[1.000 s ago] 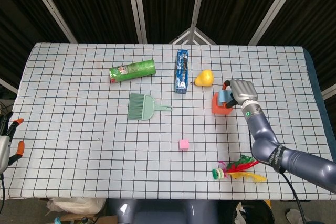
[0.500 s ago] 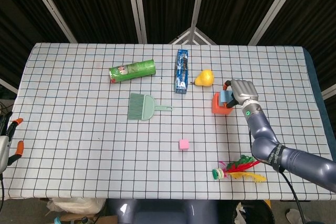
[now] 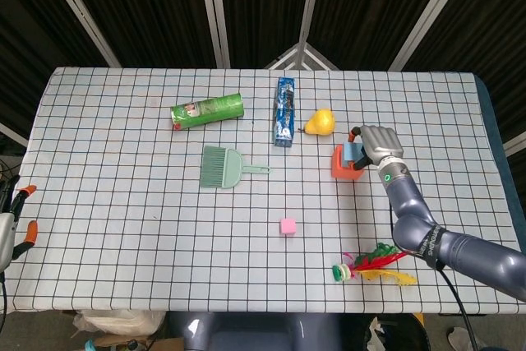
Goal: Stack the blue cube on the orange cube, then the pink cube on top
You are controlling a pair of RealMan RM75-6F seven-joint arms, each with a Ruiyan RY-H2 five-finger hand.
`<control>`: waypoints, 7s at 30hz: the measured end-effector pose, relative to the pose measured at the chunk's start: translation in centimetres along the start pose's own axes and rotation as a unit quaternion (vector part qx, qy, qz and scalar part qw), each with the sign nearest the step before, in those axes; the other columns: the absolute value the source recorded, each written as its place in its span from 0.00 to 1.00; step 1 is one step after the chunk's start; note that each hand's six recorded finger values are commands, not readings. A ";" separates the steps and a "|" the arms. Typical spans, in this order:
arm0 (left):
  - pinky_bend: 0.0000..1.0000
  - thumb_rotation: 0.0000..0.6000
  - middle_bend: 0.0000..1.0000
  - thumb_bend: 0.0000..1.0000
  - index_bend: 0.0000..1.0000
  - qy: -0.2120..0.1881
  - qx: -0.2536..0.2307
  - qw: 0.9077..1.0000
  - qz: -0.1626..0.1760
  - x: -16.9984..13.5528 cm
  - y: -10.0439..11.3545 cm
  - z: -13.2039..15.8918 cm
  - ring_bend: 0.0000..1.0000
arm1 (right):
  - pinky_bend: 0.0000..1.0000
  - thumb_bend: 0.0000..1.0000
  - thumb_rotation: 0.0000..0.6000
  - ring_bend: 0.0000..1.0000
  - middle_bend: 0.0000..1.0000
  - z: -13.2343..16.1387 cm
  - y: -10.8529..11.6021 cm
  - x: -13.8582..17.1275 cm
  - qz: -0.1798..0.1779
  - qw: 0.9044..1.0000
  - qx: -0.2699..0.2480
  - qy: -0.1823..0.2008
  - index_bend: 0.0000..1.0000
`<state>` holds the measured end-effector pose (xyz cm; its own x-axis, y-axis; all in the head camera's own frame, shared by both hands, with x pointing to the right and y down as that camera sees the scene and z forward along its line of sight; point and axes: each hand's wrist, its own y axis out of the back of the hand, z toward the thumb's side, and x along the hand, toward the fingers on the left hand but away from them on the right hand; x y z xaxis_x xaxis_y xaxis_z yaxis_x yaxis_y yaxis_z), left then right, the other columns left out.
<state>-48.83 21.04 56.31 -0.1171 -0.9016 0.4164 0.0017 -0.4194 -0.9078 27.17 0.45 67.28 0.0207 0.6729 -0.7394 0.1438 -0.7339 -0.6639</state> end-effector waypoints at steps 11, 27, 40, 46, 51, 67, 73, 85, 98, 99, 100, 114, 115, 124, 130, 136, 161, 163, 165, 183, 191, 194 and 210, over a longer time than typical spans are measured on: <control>0.00 1.00 0.01 0.54 0.16 0.001 0.000 1.000 0.000 -0.1 0.0 0.0 0.00 | 0.85 0.28 1.00 1.00 1.00 -0.1 0.2 0.1 0.001 1.000 0.000 0.002 0.26; 0.00 1.00 0.02 0.54 0.16 0.001 0.000 1.000 -0.001 0.0 0.0 -0.1 0.00 | 0.85 0.25 1.00 1.00 1.00 -1.0 0.5 1.2 0.016 1.000 0.014 0.004 0.12; 0.00 1.00 0.02 0.54 0.16 0.000 -0.007 1.000 -0.003 -0.2 0.2 -0.2 0.00 | 0.85 0.25 1.00 1.00 1.00 -3.1 1.1 8.3 -0.004 0.999 0.044 0.032 0.14; 0.00 1.00 0.02 0.54 0.16 -0.001 -0.007 1.000 -0.007 -0.2 0.1 -0.1 0.00 | 0.85 0.25 1.00 1.00 1.00 -4.5 0.1 12.6 -0.043 0.996 0.043 0.069 0.27; 0.00 1.00 0.02 0.54 0.16 0.000 -0.006 1.000 -0.009 -0.1 0.0 -0.1 0.00 | 0.85 0.25 1.00 1.00 1.00 -5.4 -2.4 16.1 -0.052 0.993 0.026 0.102 0.30; 0.00 1.00 0.02 0.54 0.16 0.001 -0.001 1.000 -0.012 -0.1 -0.2 0.0 0.00 | 0.85 0.25 1.00 1.00 1.00 0.4 -8.0 17.2 -0.057 0.972 0.035 0.224 0.32; 0.00 1.00 0.02 0.54 0.16 0.000 0.003 1.000 -0.018 0.0 -0.5 0.2 0.00 | 0.85 0.25 1.00 1.00 1.00 0.5 -8.4 16.6 -0.046 0.976 0.027 0.210 0.32; 0.00 1.00 0.02 0.54 0.16 0.004 0.006 1.000 -0.021 0.1 -0.7 0.2 0.00 | 0.85 0.32 1.00 1.00 1.00 1.5 -10.9 14.4 0.013 0.991 -0.010 0.132 0.32; 0.00 1.00 0.02 0.54 0.16 0.004 0.005 1.000 -0.024 0.3 -0.7 0.1 0.00 | 0.85 0.33 1.00 1.00 1.00 5.6 -13.4 13.9 0.034 0.989 -0.063 0.128 0.32; 0.00 1.00 0.02 0.54 0.16 0.004 0.006 1.000 -0.025 0.3 -0.7 0.1 0.00 | 0.85 0.33 1.00 1.00 1.00 5.8 -13.4 13.9 0.034 0.989 -0.066 0.129 0.32; 0.00 1.00 0.02 0.54 0.16 0.004 0.006 1.000 -0.025 0.3 -0.8 0.1 0.00 | 0.85 0.33 1.00 1.00 1.00 5.9 -13.5 13.8 0.033 0.989 -0.070 0.130 0.32; 0.00 1.00 0.02 0.54 0.16 0.007 0.011 1.000 -0.028 0.3 -0.9 0.2 0.00 | 0.85 0.33 1.00 1.00 1.00 7.1 -14.4 12.9 0.031 0.986 -0.099 0.128 0.32; 0.00 1.00 0.02 0.54 0.16 0.007 0.010 1.000 -0.028 0.3 -0.9 0.1 0.00 | 0.85 0.33 1.00 1.00 1.00 7.2 -14.5 12.7 0.032 0.986 -0.100 0.127 0.32; 0.00 1.00 0.02 0.54 0.16 0.007 0.011 0.999 -0.029 0.4 -1.0 0.2 0.00 | 0.85 0.34 1.00 1.00 1.00 7.7 -15.2 12.2 0.038 0.985 -0.103 0.133 0.32; 0.00 1.00 0.02 0.54 0.16 0.008 0.011 1.000 -0.027 0.4 -0.9 0.1 0.00 | 0.85 0.34 1.00 1.00 1.00 7.9 -15.6 12.0 0.041 0.984 -0.104 0.137 0.32; 0.00 1.00 0.02 0.54 0.16 0.007 0.011 1.000 -0.028 0.4 -0.9 0.2 0.00 | 0.85 0.34 1.00 1.00 1.00 8.4 -15.9 11.9 0.044 0.983 -0.106 0.142 0.32; 0.00 1.00 0.02 0.54 0.16 0.010 0.008 1.000 -0.027 0.4 -0.7 -0.1 0.00 | 0.85 0.35 1.00 1.00 1.00 8.8 -17.3 10.3 0.061 0.984 -0.108 0.130 0.32; 0.00 1.00 0.02 0.54 0.16 0.010 0.009 1.000 -0.027 0.4 -0.8 -0.1 0.00 | 0.85 0.36 1.00 1.00 1.00 8.8 -17.3 10.2 0.063 0.983 -0.111 0.131 0.32; 0.00 1.00 0.02 0.54 0.16 0.012 0.009 1.000 -0.028 0.4 -0.8 -0.1 0.00 | 0.85 0.36 1.00 1.00 1.00 8.9 -17.3 10.1 0.063 0.983 -0.114 0.133 0.32; 0.00 1.00 0.02 0.54 0.16 0.016 0.010 0.999 -0.030 0.5 -0.9 -0.2 0.00 | 0.85 0.38 1.00 1.00 1.00 9.0 -17.7 9.6 0.072 0.980 -0.126 0.136 0.38; 0.00 1.00 0.02 0.54 0.16 0.016 0.011 0.999 -0.031 0.5 -0.9 -0.2 0.00 | 0.85 0.41 1.00 1.00 1.00 9.0 -17.8 9.5 0.073 0.979 -0.127 0.139 0.41; 0.00 1.00 0.02 0.54 0.16 0.016 0.012 0.999 -0.032 0.5 -0.9 -0.1 0.00 | 0.85 0.41 1.00 1.00 1.00 9.0 -17.9 9.5 0.075 0.979 -0.129 0.139 0.42; 0.00 1.00 0.02 0.54 0.16 0.015 0.012 0.999 -0.032 0.5 -0.9 -0.1 0.00 | 0.85 0.43 1.00 1.00 1.00 8.6 -16.4 9.7 0.061 0.976 -0.149 0.147 0.45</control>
<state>-48.97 21.02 57.37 -0.1482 -0.8697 0.4708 0.0169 -0.4782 -0.8781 16.54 18.21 69.99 0.3317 0.6122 -0.7177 0.4039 -0.7797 -0.4785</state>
